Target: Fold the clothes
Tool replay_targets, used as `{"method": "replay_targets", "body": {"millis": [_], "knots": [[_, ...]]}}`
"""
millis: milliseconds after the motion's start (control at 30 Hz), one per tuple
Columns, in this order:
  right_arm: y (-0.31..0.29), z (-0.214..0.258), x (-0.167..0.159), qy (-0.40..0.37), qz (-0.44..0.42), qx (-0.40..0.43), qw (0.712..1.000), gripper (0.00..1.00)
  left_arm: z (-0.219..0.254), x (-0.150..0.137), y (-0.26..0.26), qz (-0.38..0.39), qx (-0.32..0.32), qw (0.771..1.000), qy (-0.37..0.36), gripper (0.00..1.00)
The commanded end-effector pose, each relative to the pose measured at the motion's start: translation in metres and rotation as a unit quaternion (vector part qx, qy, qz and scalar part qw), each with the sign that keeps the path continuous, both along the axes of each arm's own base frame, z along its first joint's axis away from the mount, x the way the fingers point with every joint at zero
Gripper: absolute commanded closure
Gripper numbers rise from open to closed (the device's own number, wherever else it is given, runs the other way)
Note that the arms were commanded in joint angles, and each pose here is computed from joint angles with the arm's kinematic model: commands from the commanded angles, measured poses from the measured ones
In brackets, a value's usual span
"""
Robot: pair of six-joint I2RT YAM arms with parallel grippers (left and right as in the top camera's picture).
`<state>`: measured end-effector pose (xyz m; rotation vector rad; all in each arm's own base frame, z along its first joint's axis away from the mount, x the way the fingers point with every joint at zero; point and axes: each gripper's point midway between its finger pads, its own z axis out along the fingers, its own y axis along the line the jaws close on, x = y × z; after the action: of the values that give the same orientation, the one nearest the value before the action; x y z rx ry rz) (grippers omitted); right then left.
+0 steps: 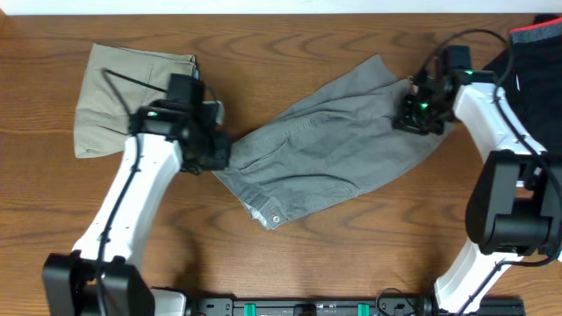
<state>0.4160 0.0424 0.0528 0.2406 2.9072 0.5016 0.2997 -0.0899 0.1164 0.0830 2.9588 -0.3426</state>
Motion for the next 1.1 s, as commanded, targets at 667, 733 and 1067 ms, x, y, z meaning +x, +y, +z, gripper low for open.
{"method": "replay_targets", "body": {"millis": [667, 733, 1067], "knots": [[0.027, 0.058, 0.166, -0.382, -0.062, 0.073, 0.919, 0.99, -0.085, -0.052, -0.085, -0.151, 0.019, 0.982, 0.116, 0.77], [0.034, 0.07, 0.157, -0.381, -0.025, 0.085, 0.92, 0.99, -0.085, -0.051, -0.085, -0.151, 0.019, 0.982, 0.116, 0.77], [0.002, 0.021, 0.059, -0.158, -0.019, -0.04, 0.986, 0.98, -0.085, -0.051, -0.085, -0.15, 0.019, 0.982, 0.116, 0.76]]}}
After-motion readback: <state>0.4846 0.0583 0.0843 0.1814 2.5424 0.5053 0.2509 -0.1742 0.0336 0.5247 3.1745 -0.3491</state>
